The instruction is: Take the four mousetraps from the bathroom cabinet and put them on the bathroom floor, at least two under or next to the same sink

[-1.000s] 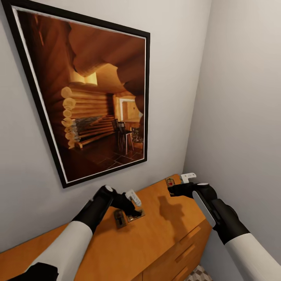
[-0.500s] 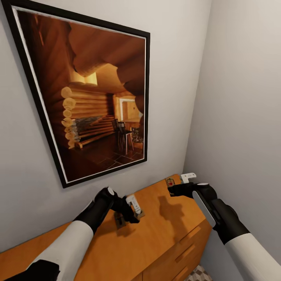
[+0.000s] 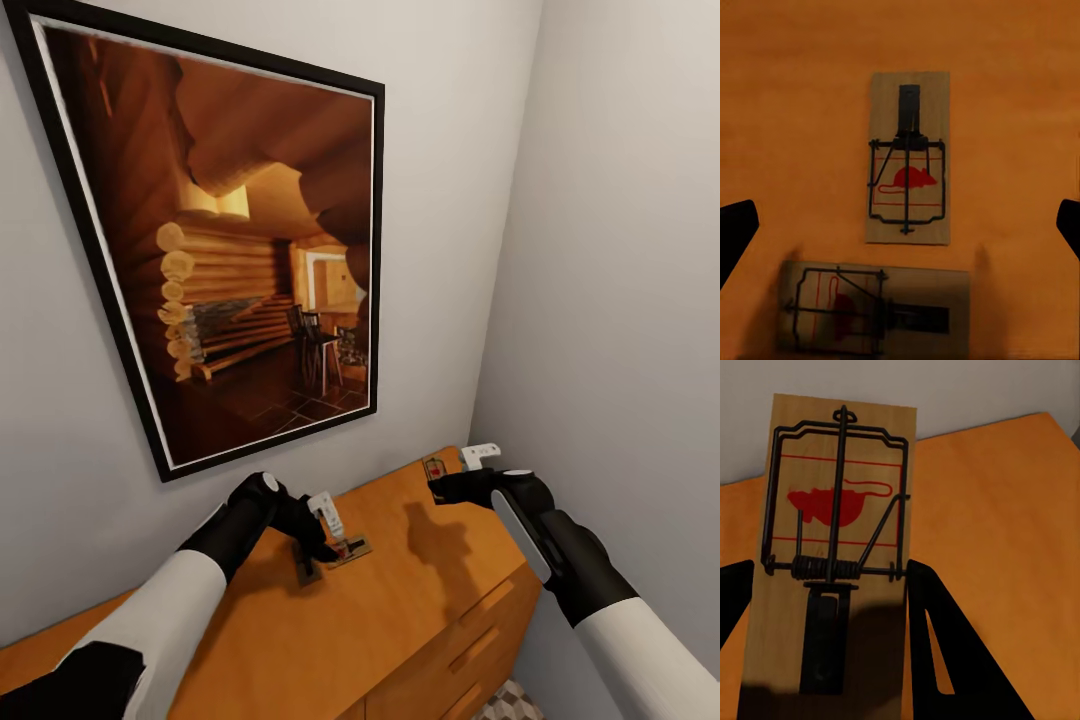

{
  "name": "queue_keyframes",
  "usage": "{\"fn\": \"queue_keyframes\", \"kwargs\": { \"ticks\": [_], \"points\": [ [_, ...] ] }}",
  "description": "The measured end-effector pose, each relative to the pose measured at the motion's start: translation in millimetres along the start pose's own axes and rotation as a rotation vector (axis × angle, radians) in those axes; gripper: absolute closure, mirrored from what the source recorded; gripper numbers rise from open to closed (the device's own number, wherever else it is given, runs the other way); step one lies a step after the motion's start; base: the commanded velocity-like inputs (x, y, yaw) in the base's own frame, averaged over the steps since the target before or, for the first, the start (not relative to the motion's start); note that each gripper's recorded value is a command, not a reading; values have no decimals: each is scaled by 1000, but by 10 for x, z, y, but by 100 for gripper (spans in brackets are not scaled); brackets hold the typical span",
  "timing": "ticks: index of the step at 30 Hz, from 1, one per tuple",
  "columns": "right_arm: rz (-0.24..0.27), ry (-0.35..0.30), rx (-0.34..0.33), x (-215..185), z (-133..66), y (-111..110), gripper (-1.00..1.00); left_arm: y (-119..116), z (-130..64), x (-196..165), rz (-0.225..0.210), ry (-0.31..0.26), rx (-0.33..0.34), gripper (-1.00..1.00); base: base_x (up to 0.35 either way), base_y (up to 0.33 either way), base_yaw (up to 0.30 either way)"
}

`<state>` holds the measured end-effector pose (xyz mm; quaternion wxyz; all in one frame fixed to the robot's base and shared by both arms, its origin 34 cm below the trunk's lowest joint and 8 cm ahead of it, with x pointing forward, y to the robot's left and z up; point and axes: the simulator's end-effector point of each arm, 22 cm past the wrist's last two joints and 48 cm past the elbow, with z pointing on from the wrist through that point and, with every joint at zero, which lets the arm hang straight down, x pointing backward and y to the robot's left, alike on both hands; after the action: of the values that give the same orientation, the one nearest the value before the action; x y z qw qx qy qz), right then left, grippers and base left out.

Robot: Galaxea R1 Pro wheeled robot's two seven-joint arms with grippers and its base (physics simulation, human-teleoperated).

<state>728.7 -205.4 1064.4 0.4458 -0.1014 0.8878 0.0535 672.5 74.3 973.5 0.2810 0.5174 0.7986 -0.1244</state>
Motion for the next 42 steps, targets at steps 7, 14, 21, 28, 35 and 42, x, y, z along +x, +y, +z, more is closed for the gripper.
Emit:
{"fn": "queue_keyframes", "kwargs": {
  "ticks": [7,14,21,28,35,42],
  "points": [
    [-3,1,0,4,1,4,100,103,-87,-45,4,-10,-18,-100,0,0,0],
    [-3,1,0,4,1,6,100,130,-112,-100,9,-17,-23,-100,0,0,0],
    [-3,1,-2,5,2,13,100,87,-85,-183,14,-21,-23,-100,0,0,0],
    [-4,2,-2,6,3,16,100,125,-157,-353,15,-46,-44,-100,0,0,0],
    [-4,1,-2,6,2,12,100,241,-297,-586,-44,-37,-64,-100,0,0,0],
    [-4,2,-2,6,3,13,100,144,-223,-747,-58,-19,-40,-100,0,0,0]
  ]
}}
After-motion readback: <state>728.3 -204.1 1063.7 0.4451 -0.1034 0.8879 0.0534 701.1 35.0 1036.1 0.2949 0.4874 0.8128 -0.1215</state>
